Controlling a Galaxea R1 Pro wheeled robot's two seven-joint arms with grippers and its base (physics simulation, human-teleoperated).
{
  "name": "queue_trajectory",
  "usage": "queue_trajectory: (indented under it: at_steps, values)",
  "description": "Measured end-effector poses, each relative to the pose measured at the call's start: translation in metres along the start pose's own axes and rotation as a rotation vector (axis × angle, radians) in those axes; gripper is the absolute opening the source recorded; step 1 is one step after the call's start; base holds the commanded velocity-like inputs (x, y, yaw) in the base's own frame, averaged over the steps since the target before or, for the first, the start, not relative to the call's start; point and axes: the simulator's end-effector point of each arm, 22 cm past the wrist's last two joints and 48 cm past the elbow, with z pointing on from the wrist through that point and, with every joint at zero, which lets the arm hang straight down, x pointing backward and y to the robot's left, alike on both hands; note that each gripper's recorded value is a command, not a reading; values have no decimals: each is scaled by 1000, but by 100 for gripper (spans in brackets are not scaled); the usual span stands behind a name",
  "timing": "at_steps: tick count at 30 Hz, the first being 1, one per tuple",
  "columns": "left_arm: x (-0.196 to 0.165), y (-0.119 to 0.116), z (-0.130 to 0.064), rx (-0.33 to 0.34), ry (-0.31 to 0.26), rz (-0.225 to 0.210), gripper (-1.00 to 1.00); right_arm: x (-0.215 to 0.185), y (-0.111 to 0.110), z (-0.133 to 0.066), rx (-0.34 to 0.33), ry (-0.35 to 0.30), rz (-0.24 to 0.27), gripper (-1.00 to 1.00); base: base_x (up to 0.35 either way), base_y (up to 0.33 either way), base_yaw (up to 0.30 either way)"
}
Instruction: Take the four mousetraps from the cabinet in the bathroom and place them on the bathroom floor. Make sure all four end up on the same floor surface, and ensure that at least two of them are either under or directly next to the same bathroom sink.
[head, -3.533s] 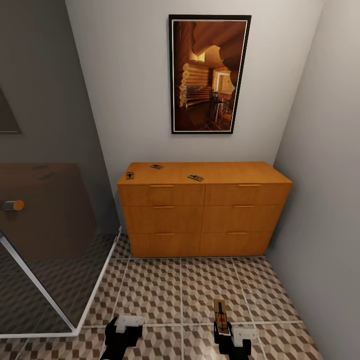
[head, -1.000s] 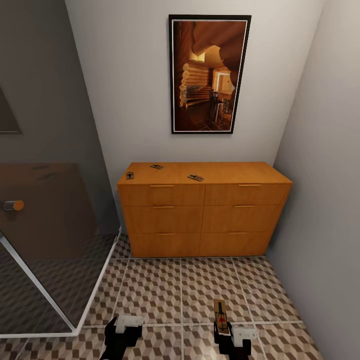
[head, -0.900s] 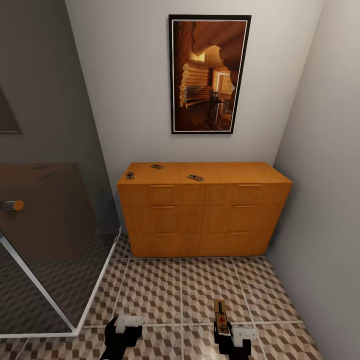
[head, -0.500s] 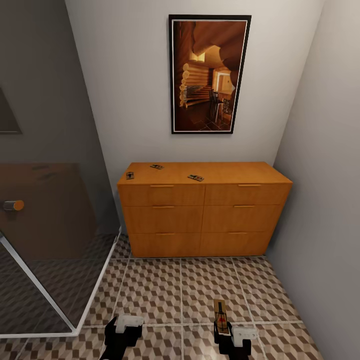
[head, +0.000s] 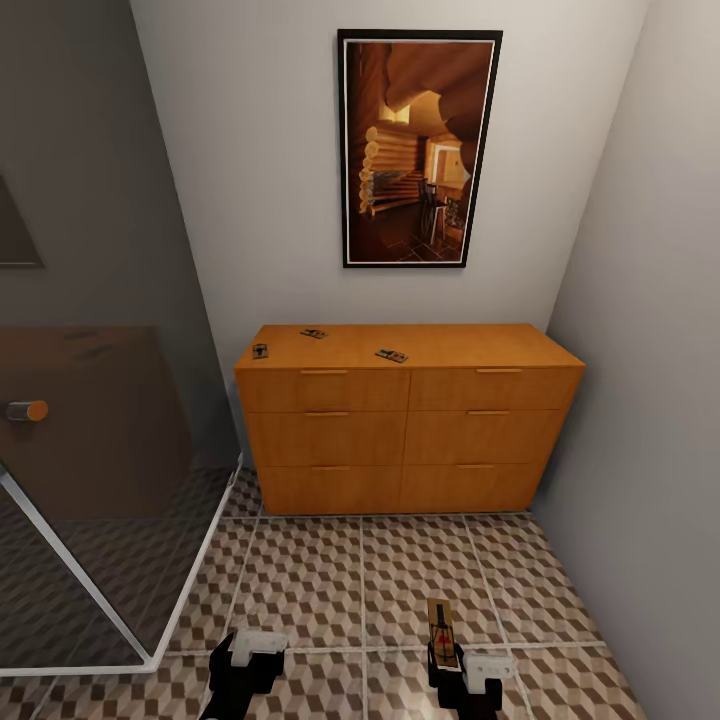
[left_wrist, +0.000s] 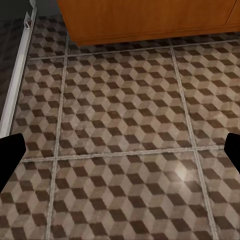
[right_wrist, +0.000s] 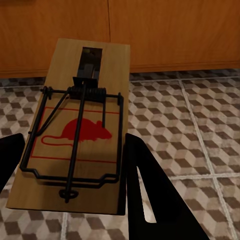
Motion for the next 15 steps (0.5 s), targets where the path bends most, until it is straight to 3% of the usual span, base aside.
queue_trajectory:
  at_steps: [15]
  values:
    - [1, 0, 0, 0, 3, 0, 100, 0, 0, 0, 1, 0, 0, -100, 0, 0, 0]
